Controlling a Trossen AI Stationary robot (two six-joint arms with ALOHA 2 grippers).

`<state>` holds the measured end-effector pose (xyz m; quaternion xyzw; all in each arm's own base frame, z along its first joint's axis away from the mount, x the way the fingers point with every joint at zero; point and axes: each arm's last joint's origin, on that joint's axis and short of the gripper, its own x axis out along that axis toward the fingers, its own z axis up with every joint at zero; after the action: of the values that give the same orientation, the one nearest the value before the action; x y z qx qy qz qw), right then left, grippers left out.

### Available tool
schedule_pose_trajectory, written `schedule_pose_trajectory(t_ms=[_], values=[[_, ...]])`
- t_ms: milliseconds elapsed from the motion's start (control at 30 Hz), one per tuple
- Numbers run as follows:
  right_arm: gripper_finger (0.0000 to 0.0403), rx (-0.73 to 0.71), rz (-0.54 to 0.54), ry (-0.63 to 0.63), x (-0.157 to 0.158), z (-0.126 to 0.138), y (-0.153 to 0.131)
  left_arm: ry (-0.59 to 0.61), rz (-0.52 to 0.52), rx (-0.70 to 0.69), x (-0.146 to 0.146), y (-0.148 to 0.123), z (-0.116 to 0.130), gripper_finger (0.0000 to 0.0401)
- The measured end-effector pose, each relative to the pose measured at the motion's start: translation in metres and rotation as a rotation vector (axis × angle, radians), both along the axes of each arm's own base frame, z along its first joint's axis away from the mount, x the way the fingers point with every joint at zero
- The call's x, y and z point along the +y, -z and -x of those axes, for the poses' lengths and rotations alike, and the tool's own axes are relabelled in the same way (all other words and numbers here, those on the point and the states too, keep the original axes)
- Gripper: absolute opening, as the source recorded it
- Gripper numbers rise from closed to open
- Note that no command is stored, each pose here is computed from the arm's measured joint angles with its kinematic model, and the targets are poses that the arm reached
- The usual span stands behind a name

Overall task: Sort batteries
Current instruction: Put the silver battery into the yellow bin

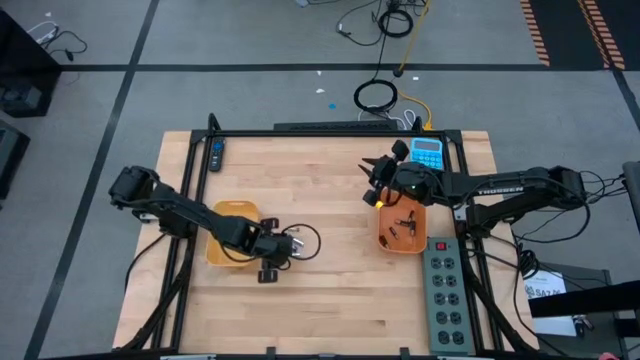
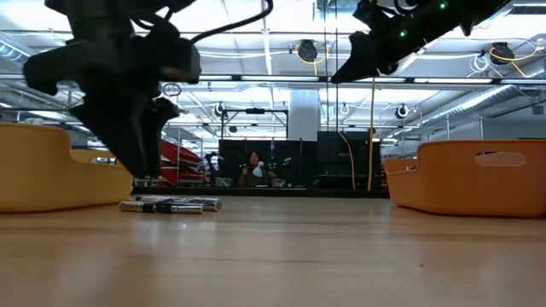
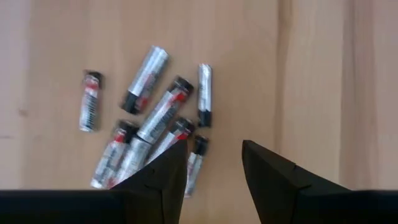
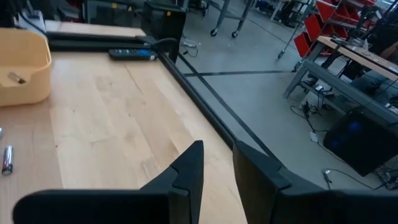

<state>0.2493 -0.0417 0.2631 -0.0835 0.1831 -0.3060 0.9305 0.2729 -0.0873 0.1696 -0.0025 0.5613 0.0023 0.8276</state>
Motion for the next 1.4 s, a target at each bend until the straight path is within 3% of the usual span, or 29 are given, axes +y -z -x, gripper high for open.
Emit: schedule_pose_trajectory(t_ms=[567,700,867,967,1200,1400], values=[[0.008,0.004,0.008,0.001,0.0,0.001,-0.001,0.031,-0.046,0.123,-0.003,0.033,-0.006,0.0159],[0.008,0.005,0.008,0.001,0.0,0.001,-0.001,0.079,-0.06,0.127,-0.004,0.038,-0.008,0.0121],[0.008,0.008,0.011,0.0,0.0,0.001,-0.001,0.144,-0.075,0.131,-0.008,0.043,-0.008,0.0026],[0.008,0.008,0.011,0.0,0.0,0.001,-0.001,0.151,-0.091,0.126,-0.011,0.044,-0.008,0.002],[0.008,0.009,0.011,0.0,0.0,0.001,-0.001,0.076,-0.043,0.087,-0.011,0.031,-0.005,0.002],[0.008,0.011,0.014,-0.005,0.001,0.001,-0.001,-0.019,0.008,-0.002,-0.008,0.002,0.002,0.0017]])
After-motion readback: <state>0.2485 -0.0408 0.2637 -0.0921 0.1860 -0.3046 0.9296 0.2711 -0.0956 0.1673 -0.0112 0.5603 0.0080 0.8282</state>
